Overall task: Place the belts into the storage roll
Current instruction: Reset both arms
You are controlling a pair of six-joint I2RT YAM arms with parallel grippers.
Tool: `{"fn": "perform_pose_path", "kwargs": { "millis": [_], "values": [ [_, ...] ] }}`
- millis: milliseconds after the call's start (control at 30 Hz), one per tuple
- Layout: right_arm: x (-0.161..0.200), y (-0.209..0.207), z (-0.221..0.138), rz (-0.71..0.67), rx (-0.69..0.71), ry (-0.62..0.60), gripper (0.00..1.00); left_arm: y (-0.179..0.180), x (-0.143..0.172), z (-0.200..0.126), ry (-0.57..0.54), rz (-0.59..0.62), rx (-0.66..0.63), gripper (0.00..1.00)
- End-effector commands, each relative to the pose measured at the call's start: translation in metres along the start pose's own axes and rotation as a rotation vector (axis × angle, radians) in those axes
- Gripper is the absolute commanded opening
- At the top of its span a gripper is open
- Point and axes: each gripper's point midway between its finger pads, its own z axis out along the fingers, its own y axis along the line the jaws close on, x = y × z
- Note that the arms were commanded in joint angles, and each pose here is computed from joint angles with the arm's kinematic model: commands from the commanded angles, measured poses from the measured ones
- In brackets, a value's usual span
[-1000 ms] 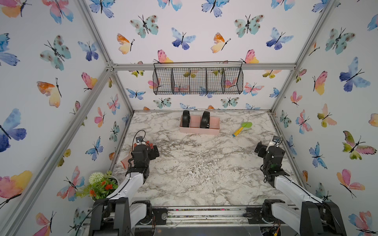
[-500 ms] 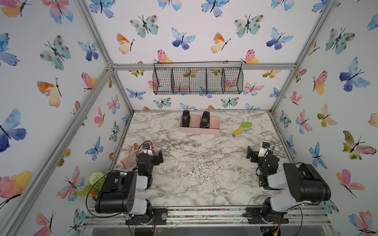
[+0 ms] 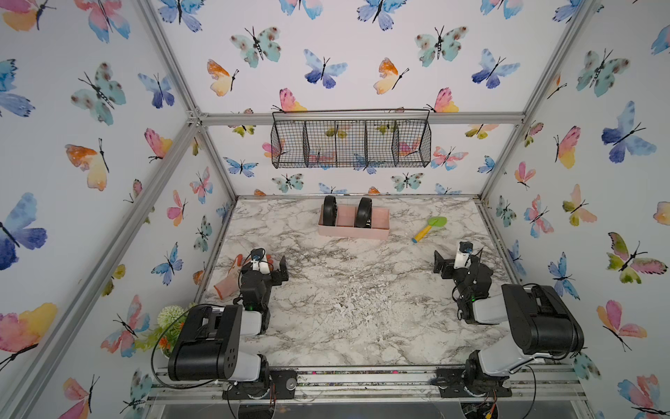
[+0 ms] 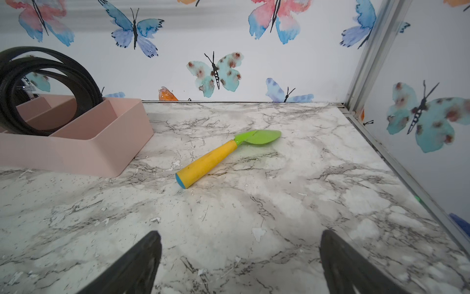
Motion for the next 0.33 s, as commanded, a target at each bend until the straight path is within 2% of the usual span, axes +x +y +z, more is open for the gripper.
{"fn": "perform_pose_path", "kwargs": {
  "millis": [0,300],
  "values": [
    [0.0023,0.0058,0.0008,-0.013,-0.028,0.016,0.99,-0.0038,-0.0075,0.0,-0.02,0.008,0.015,0.98],
    [0.0029,0.0058,0.0024,-0.013,-0.028,0.021,0.99,-0.0042,-0.0056,0.0011,-0.01,0.008,0.018,0.98]
  ]
}}
